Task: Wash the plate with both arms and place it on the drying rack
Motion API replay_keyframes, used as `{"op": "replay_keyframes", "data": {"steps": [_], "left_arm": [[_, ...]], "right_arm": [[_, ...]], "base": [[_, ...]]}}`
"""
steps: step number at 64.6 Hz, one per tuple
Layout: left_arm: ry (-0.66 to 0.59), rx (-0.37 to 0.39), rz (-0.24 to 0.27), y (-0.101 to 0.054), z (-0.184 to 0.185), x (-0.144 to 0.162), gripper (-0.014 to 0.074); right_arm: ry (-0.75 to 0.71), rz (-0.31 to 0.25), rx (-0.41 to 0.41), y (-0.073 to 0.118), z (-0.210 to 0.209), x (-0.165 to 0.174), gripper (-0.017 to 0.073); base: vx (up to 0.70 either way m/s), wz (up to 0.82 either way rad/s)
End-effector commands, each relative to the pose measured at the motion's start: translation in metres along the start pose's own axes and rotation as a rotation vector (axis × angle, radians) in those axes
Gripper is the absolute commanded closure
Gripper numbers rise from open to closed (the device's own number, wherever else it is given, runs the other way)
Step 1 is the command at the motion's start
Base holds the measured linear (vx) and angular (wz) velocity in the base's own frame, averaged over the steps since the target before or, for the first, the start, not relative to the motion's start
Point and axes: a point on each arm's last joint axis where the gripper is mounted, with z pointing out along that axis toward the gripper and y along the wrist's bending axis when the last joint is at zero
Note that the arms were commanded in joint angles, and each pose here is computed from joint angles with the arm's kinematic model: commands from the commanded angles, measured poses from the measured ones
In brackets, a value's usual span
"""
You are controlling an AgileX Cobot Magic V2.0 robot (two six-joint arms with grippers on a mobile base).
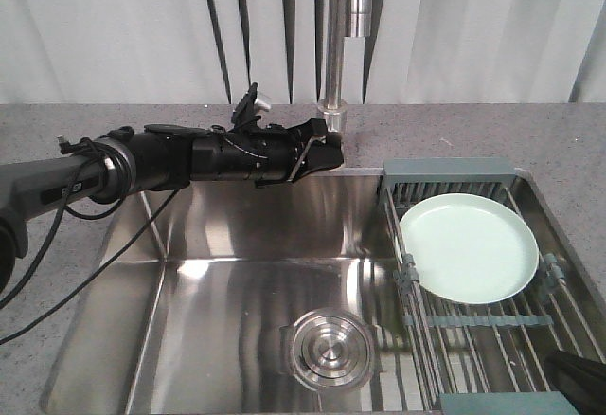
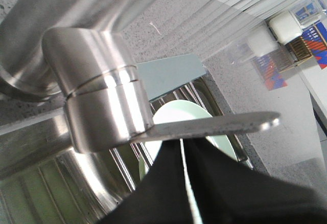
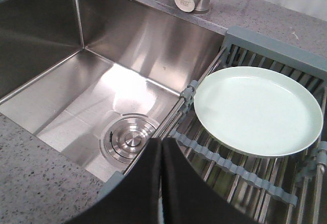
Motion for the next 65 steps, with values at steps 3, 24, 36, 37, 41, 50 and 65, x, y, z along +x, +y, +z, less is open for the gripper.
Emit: {"op": "replay_keyframes", "data": {"steps": [3, 24, 36, 37, 41, 50, 65], "left_arm": [[-0.129, 0.078, -0.033, -0.036, -0.014, -0.025, 0.0601], [-0.156, 0.042, -0.035, -0.033, -0.014, -0.028, 0.0601], [-0.161, 0.044, -0.032, -0.035, -0.014, -0.029, 0.0601], [-0.162, 0.046, -0.030, -0.035, -0.015, -0.030, 0.0601], [-0.174, 0.053, -0.019, -0.039, -0.015, -0.034, 0.0601], [-0.202, 0.086, 0.015, -0.053, -0.018, -0.045, 0.0601], [-0.223, 0.072, 0.019, -0.053, -0.019, -0.049, 0.0601]], "right_arm": [[-0.078, 0.002, 0.038, -0.004, -0.003, -0.013, 0.0564], [-0.079, 0.002, 0.039, -0.004, -0.003, -0.013, 0.0564], [-0.083, 0.002, 0.042, -0.004, -0.003, -0.014, 0.0564], [-0.083, 0.002, 0.042, -0.004, -0.003, -0.014, 0.0564], [-0.084, 0.002, 0.043, -0.005, -0.003, -0.014, 0.0564], [-0.084, 0.002, 0.043, -0.005, -0.003, -0.014, 0.0564], [-0.084, 0.002, 0.043, -0.005, -0.003, -0.014, 0.0564]], "base": [[0.00, 0.00], [0.00, 0.00], [0.00, 0.00], [0.00, 0.00], [0.00, 0.00], [0.00, 0.00], [0.00, 0.00]]}}
